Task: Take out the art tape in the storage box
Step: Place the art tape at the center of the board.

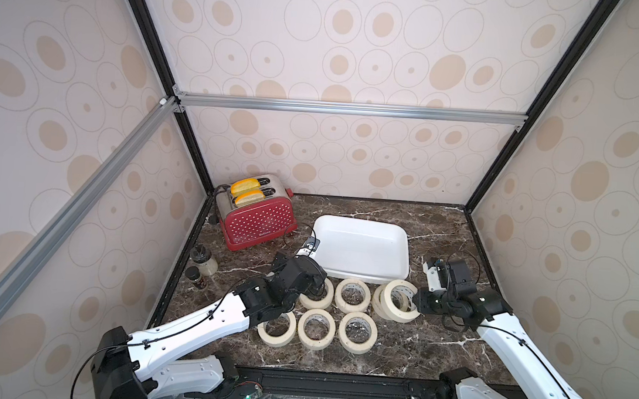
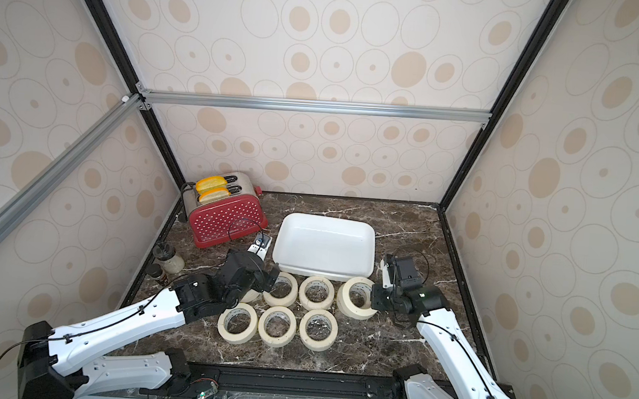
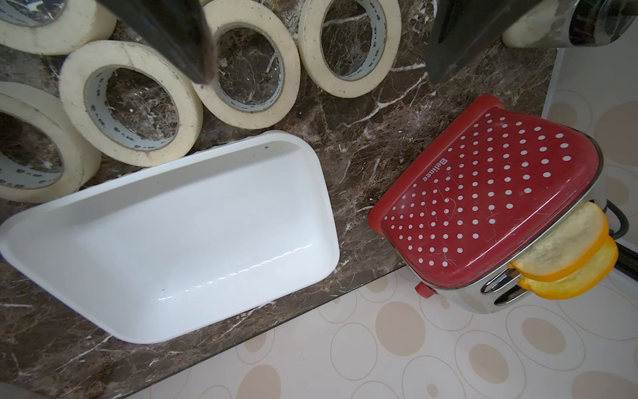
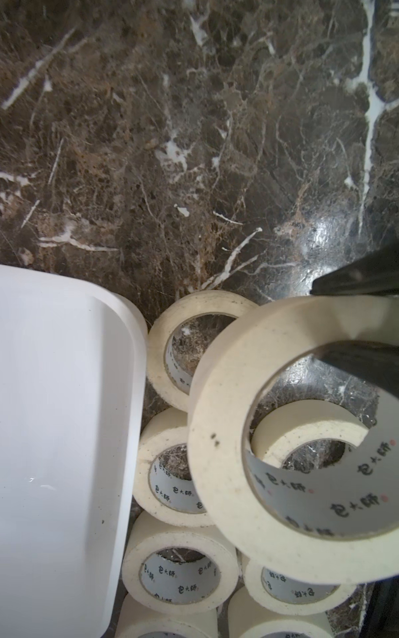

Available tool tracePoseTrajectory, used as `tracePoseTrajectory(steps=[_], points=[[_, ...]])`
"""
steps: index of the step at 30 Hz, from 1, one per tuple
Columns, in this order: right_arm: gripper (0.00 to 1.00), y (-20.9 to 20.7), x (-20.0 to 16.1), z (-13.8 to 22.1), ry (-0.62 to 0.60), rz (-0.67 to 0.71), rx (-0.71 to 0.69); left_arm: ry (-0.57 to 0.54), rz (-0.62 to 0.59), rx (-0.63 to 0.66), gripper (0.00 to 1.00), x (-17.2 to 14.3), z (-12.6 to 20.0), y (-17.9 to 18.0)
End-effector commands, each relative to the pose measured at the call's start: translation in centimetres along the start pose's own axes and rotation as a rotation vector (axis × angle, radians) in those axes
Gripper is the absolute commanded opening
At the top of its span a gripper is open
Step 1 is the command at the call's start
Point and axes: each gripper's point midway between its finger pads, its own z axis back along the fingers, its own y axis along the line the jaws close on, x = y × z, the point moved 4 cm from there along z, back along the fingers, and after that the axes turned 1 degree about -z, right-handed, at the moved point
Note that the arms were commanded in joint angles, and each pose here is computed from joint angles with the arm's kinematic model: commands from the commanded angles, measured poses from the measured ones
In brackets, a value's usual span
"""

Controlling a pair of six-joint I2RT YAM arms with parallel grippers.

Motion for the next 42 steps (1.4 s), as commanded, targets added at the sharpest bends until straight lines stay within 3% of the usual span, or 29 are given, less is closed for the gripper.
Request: tracePoseTrajectory(steps=[1,16,30,42], points=[[0.2,0.0,-2.2,0.5,0.041,-0.068,0.035,-0.02,0.022,-0.003,0.99,0.8,-0.1,0.0],[0.19,-1.9,-7.6,0.1,0.168,-0.185,-0.031,-0.008,0.0,-0.017,0.99,0.5,-0.4,-0.3],[0.18,-2.2,-9.1,-3.1,0.217,-0.299,-0.037,-0.003,-0.008,-0.007,0.99,0.3,-0.6,-0.3],[0.19,-2.7,-9.2,-5.1,0.237,-0.29,-0.071,0.005,-0.015,0.0,0.99,0.1,-0.8,-0.4]])
